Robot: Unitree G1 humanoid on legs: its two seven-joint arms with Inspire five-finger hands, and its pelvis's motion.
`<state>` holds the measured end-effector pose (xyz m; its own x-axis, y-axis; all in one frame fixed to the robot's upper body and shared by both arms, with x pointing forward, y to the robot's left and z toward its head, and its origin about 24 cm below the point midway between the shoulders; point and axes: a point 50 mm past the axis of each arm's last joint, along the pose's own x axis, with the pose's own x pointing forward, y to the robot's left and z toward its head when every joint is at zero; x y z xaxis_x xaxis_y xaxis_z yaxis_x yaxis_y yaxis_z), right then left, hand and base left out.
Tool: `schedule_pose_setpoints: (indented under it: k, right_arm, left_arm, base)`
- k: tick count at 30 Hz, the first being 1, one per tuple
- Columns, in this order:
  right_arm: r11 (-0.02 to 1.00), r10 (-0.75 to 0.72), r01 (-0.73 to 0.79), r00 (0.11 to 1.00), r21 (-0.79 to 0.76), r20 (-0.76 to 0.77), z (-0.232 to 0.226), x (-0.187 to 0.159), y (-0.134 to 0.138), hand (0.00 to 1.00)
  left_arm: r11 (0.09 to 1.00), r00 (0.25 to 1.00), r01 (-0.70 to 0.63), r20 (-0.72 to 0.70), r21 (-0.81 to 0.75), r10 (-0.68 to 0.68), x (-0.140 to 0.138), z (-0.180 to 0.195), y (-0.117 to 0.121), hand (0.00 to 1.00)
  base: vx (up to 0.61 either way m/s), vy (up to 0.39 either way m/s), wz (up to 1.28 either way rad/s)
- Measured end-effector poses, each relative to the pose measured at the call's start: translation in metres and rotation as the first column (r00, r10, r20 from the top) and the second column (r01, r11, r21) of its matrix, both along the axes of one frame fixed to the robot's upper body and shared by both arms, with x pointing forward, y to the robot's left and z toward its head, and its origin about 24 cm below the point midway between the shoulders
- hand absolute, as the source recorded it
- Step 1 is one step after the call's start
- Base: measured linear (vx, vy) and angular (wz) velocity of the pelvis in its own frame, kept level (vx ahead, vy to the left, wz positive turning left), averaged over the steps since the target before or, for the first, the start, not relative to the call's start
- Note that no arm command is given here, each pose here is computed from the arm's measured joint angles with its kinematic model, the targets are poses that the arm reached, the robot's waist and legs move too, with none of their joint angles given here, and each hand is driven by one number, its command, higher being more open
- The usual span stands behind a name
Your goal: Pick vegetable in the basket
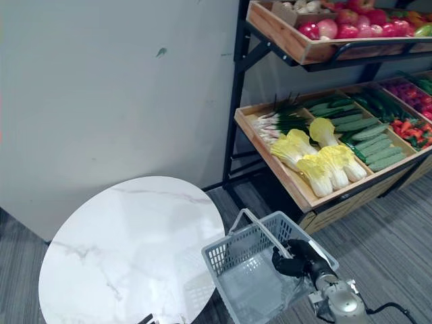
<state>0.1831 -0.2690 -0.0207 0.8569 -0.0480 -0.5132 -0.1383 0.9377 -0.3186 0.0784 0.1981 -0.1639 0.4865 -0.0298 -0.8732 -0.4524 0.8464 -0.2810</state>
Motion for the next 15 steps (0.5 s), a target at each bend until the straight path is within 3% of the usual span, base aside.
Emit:
schedule_pose_setpoints:
  k: [7,10,15]
  right_arm:
    - [0.963,-0.246,0.256,0.962,0.079,-0.121,-0.031,-0.041,-0.02,0.0]
    - [0.91,-0.391,0.411,0.894,0.05,-0.22,-0.053,-0.068,-0.037,0.0]
    - [0.843,-0.513,0.538,0.813,0.015,-0.275,-0.065,-0.093,-0.05,0.0]
  left_arm:
    - [0.999,0.998,-0.048,-0.045,-0.003,0.048,-0.013,-0.003,0.0,1.0]
    - [0.999,0.997,-0.053,-0.06,0.005,0.054,-0.016,-0.004,0.0,1.0]
    - [0.998,0.994,-0.059,-0.088,0.007,0.059,-0.02,-0.005,0.0,1.0]
  base:
    - [-0.02,0.046,-0.22]
    - [0.02,0.042,-0.22]
    - [0.02,0.018,-0.23]
